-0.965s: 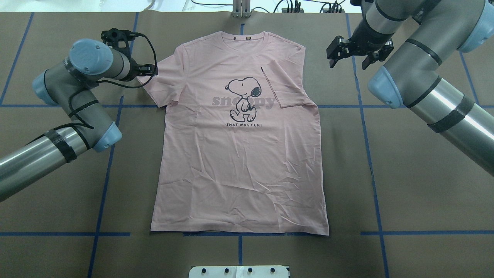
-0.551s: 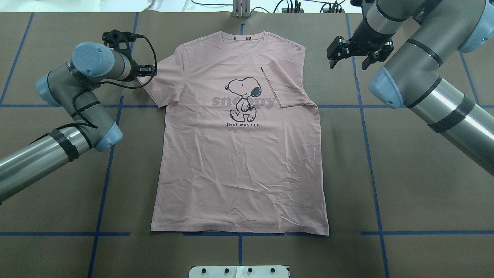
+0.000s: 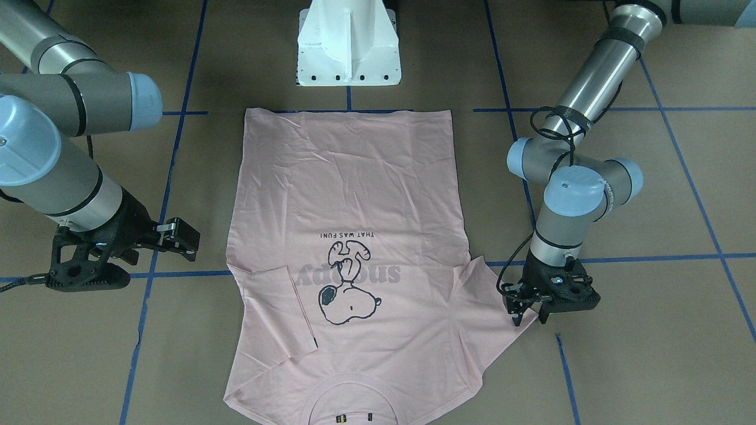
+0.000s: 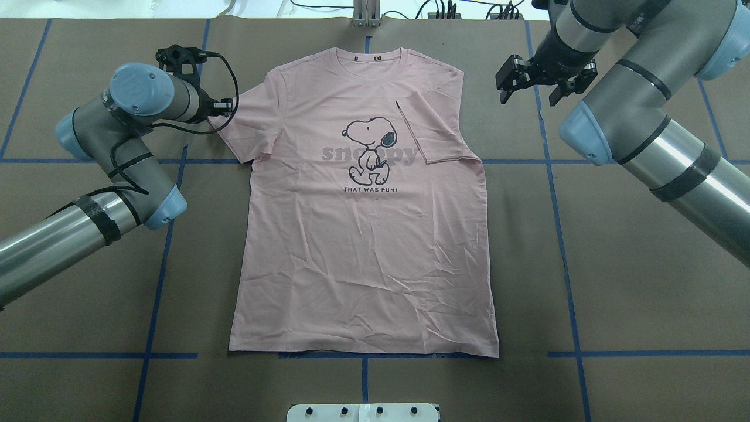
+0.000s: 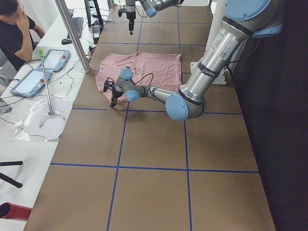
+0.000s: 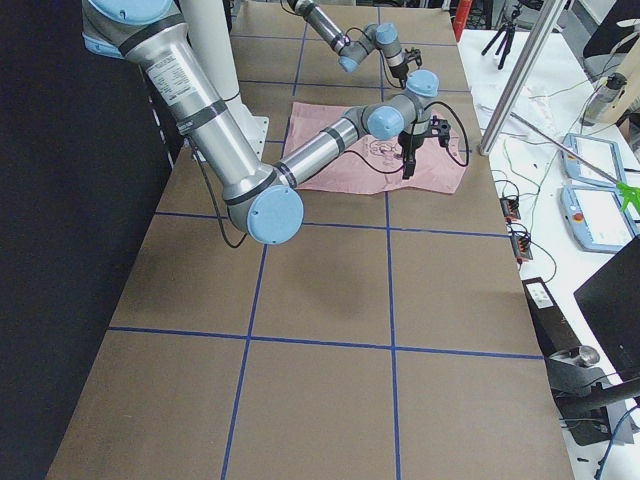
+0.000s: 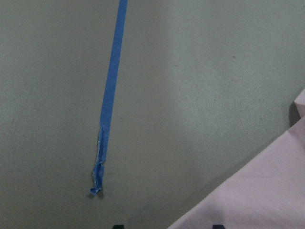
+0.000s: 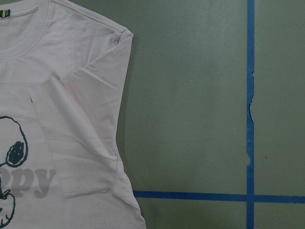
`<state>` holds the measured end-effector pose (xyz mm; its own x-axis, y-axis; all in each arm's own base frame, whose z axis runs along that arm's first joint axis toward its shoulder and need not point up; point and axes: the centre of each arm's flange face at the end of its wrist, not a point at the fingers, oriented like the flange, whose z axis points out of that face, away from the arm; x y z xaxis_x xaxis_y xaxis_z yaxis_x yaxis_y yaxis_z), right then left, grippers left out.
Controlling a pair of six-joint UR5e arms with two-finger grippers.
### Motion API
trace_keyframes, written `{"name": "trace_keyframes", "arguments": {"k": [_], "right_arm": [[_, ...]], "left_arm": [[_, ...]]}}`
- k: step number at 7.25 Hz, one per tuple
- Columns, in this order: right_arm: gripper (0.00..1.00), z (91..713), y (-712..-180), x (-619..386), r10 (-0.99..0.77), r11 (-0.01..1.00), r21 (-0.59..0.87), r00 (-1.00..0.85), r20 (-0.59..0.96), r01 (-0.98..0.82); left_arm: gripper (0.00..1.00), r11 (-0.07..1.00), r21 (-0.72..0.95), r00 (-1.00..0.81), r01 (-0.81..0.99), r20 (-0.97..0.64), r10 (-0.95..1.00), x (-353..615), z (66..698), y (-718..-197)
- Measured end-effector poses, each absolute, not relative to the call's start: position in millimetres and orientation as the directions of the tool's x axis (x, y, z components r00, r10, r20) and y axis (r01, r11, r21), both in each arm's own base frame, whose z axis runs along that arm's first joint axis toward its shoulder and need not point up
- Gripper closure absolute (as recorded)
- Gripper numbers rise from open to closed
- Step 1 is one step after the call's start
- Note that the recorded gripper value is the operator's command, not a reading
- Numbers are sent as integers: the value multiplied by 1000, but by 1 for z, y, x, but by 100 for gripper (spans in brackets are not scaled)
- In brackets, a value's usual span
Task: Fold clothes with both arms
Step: 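Move the left gripper to the sleeve nearest it while the right gripper waits, then fold the sleeve nearest the left gripper inward onto the shirt body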
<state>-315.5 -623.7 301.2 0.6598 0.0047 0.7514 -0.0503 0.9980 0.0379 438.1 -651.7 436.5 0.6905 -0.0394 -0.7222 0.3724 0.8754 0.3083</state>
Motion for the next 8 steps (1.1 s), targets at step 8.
{"name": "trace_keyframes", "arguments": {"k": [8], "right_arm": [[0, 317, -622, -317, 12, 999, 26, 671, 741, -47]], "left_arm": [[100, 915, 130, 589, 382, -797, -133, 482, 289, -650]]}}
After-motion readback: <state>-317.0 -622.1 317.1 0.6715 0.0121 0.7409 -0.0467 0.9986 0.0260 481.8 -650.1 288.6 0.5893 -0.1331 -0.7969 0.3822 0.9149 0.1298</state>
